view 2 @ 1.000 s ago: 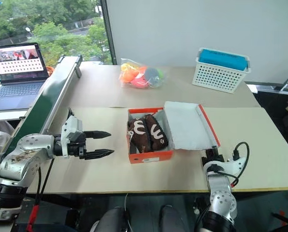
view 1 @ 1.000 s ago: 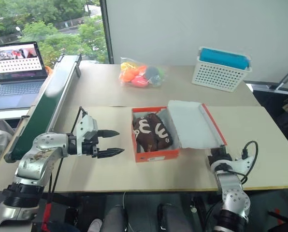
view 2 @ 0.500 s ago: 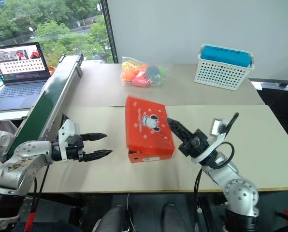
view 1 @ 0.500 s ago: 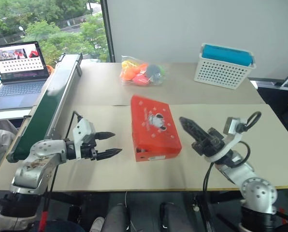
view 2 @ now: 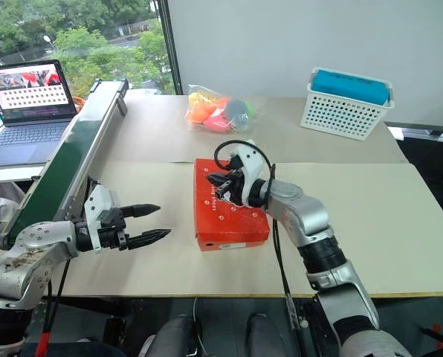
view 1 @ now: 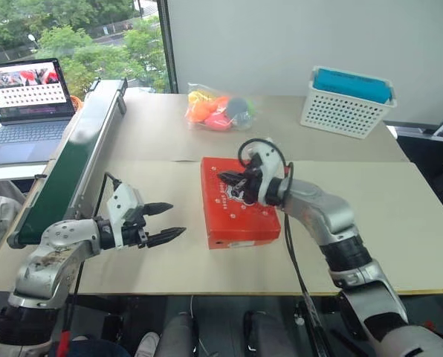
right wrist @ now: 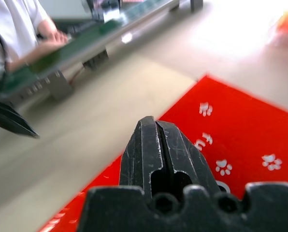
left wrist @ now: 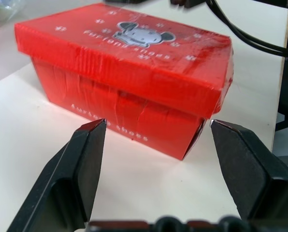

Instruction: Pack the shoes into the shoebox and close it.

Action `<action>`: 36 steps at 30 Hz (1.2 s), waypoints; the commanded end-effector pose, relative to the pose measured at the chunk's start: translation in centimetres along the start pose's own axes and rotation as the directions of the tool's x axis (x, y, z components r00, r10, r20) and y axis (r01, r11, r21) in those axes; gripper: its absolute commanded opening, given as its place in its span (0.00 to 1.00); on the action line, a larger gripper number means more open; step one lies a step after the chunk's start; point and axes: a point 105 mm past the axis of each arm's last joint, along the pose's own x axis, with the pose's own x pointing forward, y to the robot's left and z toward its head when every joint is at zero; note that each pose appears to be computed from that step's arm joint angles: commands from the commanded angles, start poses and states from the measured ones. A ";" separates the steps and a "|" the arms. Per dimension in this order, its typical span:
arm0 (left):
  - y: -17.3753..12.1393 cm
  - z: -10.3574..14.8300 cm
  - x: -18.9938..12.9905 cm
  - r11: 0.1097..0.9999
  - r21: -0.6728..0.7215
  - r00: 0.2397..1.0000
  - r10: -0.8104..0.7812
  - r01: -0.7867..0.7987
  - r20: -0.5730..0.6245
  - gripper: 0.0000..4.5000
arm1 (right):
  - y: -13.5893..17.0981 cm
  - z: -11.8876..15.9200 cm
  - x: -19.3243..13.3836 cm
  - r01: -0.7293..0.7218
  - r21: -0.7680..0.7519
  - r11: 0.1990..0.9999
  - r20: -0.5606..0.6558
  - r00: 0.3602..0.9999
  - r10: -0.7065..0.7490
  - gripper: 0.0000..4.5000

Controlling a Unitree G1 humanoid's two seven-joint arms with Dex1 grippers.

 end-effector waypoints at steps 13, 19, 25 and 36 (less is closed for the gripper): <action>2.6 -0.1 -1.6 0.934 -0.099 0.927 0.353 -0.343 0.124 0.81 | -1.5 -4.0 0.5 -0.009 0.065 0.998 -0.110 0.994 0.016 0.00; 6.0 -1.8 -3.8 0.698 -0.272 0.689 0.710 -0.663 0.142 0.81 | -4.4 4.5 -8.0 0.004 0.320 0.947 0.284 0.954 -0.100 0.00; 6.5 -2.8 -4.7 0.562 -0.342 0.559 0.821 -0.753 0.117 0.81 | -12.2 -0.8 -16.3 0.563 0.097 0.821 0.100 0.815 -0.570 0.00; 7.8 -5.4 -6.7 0.404 -0.322 0.414 0.909 -0.856 0.042 0.81 | -13.5 -7.0 -19.5 0.728 -0.179 0.661 0.089 0.681 -0.727 0.00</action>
